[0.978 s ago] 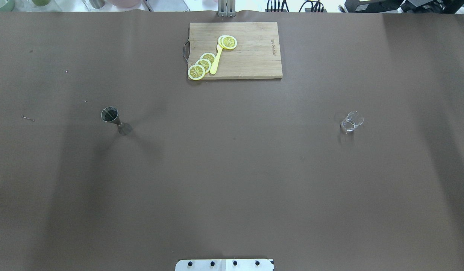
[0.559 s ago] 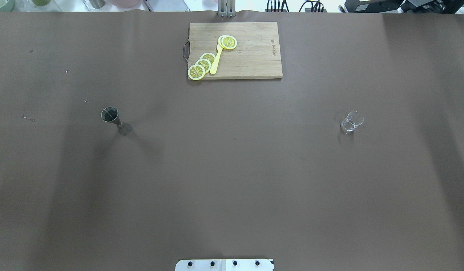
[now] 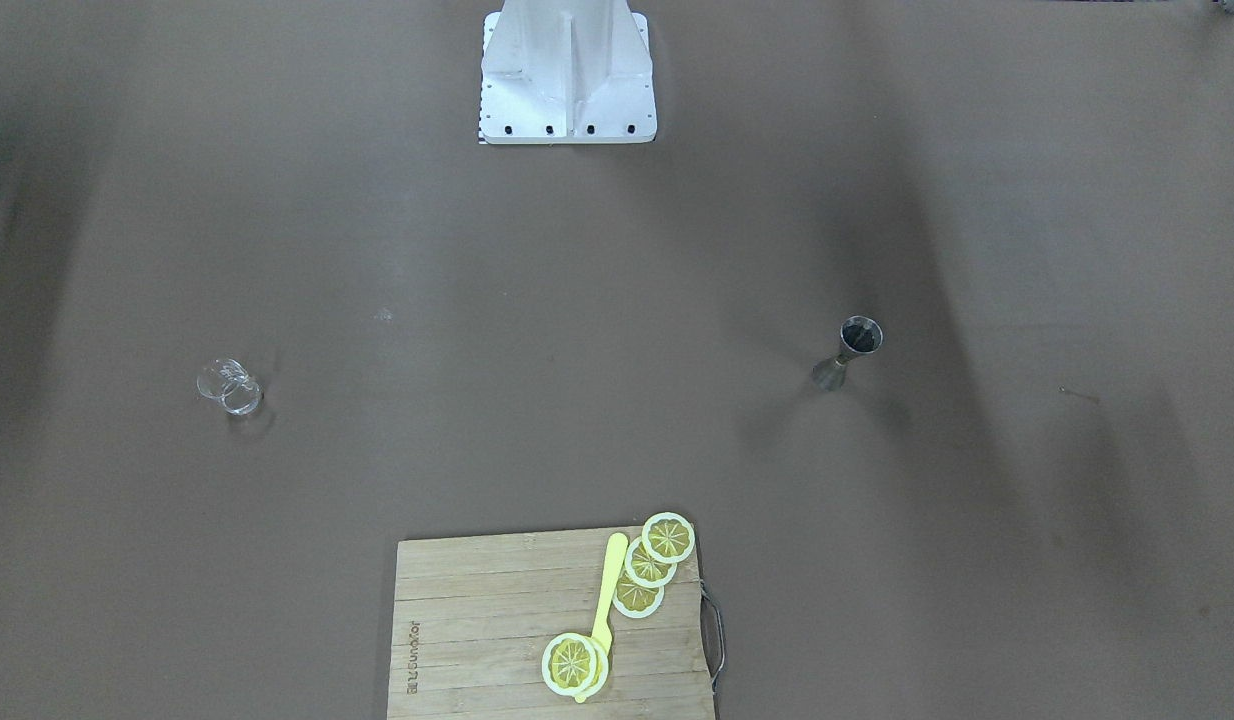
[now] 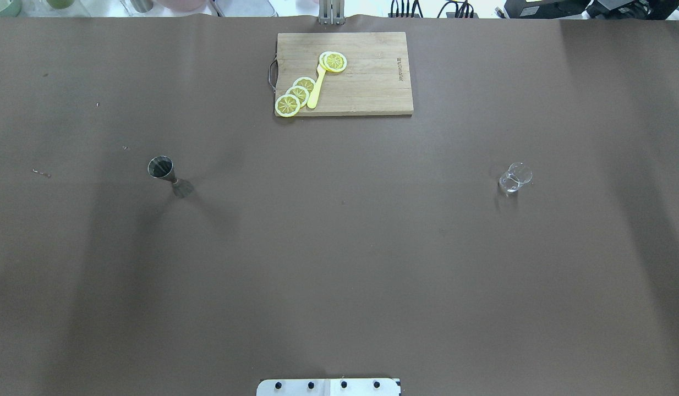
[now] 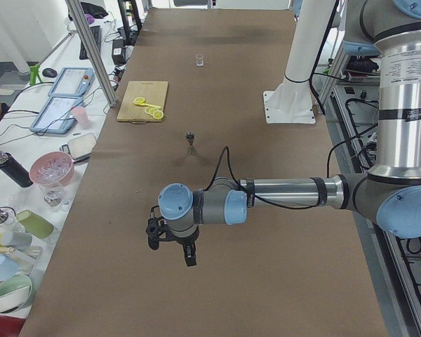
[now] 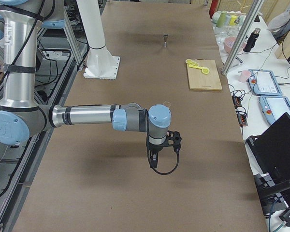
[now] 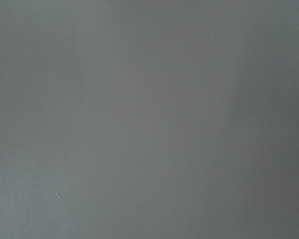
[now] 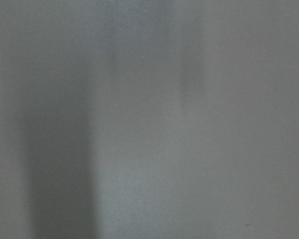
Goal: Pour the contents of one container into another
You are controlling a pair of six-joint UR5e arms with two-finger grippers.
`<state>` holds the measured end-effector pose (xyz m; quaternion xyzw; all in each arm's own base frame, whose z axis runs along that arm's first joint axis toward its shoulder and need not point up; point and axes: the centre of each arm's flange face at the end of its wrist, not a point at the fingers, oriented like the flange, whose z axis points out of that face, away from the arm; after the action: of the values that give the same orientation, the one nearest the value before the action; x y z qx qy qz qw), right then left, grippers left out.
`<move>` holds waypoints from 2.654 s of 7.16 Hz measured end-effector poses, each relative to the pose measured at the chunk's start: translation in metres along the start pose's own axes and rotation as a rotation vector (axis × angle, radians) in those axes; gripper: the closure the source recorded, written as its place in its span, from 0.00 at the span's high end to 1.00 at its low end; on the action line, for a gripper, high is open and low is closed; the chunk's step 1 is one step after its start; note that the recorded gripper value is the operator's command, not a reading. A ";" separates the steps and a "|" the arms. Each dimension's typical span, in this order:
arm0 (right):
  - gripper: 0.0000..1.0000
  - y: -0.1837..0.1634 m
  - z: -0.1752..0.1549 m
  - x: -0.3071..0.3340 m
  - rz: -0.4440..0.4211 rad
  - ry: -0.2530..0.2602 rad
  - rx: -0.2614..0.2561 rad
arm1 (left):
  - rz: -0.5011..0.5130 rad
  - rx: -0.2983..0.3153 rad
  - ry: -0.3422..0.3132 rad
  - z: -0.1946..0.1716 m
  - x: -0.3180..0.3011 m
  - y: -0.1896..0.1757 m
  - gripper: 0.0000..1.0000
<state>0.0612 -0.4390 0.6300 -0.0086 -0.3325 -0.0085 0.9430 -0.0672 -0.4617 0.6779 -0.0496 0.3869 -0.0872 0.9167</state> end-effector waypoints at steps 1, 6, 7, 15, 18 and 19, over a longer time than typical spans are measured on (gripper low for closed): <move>1.00 0.000 0.000 0.000 -0.001 -0.001 0.000 | -0.001 0.000 0.000 0.000 0.000 0.000 0.99; 1.00 0.002 0.005 0.004 0.006 0.001 -0.010 | -0.003 -0.003 0.001 0.001 -0.001 0.001 0.99; 1.00 0.002 0.004 0.003 0.004 0.000 -0.008 | -0.004 -0.003 0.001 0.001 -0.001 0.001 0.99; 1.00 -0.003 -0.003 -0.006 -0.041 -0.026 0.047 | -0.042 -0.002 -0.002 -0.001 0.001 -0.001 0.99; 1.00 -0.007 0.001 -0.017 -0.080 -0.059 0.056 | -0.041 0.000 -0.002 -0.001 0.001 -0.001 0.99; 1.00 -0.011 0.004 -0.027 -0.121 -0.063 0.072 | -0.041 0.000 -0.001 -0.001 0.002 -0.002 0.99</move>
<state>0.0372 -0.4496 0.6159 0.0453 -0.3619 -0.0534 0.9296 -0.0673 -0.4636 0.6760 -0.0575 0.3851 -0.1060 0.9150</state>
